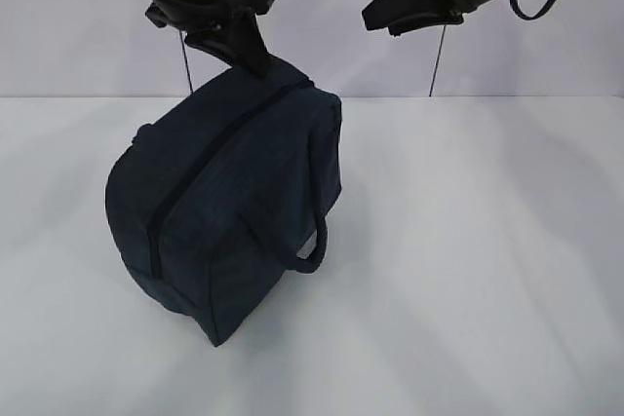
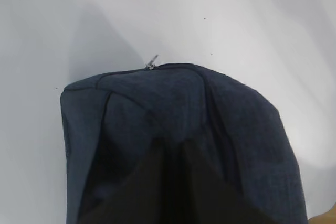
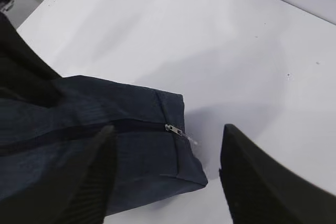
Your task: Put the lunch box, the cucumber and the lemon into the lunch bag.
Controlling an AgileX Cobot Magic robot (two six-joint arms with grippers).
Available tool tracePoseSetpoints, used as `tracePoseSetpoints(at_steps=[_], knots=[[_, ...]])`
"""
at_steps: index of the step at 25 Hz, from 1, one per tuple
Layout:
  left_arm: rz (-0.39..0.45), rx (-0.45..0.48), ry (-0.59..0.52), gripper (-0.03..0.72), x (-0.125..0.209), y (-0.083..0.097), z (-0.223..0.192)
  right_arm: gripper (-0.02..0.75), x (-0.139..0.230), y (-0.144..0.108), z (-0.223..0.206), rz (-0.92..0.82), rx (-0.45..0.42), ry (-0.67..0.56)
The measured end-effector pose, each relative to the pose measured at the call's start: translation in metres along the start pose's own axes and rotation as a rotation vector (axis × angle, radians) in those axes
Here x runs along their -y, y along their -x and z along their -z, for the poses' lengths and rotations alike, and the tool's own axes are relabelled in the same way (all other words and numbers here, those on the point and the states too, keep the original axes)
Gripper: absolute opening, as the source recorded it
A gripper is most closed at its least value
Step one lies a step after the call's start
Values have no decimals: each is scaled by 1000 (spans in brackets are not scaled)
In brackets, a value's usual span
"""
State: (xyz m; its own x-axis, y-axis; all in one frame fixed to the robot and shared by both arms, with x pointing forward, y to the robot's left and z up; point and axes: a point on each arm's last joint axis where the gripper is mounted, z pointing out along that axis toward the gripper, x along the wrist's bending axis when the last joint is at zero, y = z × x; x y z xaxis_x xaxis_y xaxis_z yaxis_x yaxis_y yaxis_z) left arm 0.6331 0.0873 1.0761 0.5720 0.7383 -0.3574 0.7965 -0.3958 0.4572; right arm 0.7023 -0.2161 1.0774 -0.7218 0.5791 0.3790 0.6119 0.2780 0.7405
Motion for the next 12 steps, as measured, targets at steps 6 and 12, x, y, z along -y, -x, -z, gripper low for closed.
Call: tracePoseSetpoints(at_steps=[6,12], knots=[[42,-16,-16,24,1,-18,-21,489,-1,-2,2,2,-1,0],[50,-28,3,76,-1,-23,-28,489,-1,-3,2,-4,-4,-3]])
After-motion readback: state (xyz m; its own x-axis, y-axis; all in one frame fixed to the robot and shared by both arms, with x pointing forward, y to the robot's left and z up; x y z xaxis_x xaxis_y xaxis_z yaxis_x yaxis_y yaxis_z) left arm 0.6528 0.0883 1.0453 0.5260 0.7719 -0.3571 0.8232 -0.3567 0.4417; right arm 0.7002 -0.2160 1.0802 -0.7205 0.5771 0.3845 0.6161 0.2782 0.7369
